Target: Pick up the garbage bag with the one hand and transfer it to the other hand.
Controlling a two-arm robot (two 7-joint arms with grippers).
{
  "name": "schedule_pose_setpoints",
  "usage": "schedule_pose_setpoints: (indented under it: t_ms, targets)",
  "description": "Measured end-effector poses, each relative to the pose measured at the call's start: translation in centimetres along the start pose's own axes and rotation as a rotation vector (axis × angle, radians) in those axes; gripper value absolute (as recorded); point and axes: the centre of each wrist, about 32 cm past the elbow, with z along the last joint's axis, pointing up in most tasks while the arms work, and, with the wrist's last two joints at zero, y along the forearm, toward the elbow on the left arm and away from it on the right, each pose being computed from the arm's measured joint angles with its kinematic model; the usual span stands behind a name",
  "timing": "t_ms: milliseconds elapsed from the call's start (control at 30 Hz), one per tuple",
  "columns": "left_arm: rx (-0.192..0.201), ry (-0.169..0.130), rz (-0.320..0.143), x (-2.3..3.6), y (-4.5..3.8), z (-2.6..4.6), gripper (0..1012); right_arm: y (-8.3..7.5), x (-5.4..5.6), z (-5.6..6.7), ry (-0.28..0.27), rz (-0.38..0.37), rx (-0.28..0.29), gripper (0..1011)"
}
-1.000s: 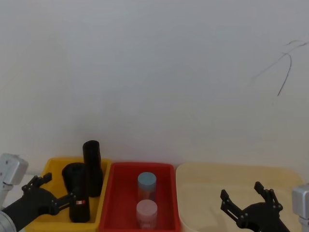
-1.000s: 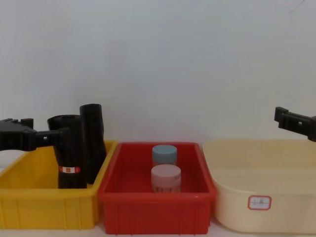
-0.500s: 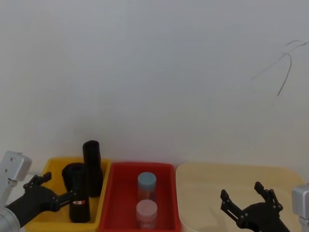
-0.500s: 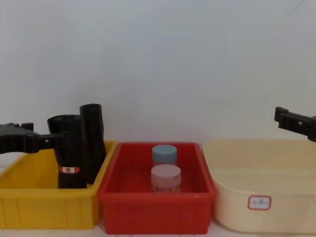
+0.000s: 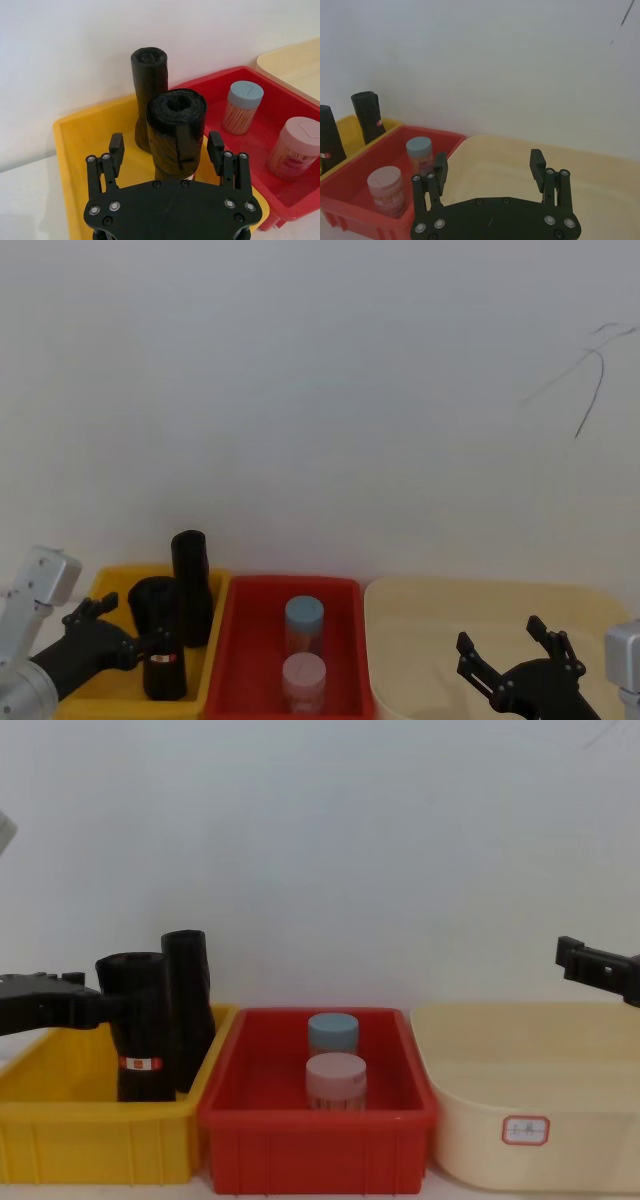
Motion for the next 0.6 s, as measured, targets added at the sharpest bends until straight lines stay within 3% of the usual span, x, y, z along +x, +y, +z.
schedule_pose_setpoints:
  t_ms: [600]
  targets:
    - [0.003,0.019,-0.054,-0.18,-2.38,0.65,1000,0.0,0.0,0.0,0.0,0.0,0.0,1001]
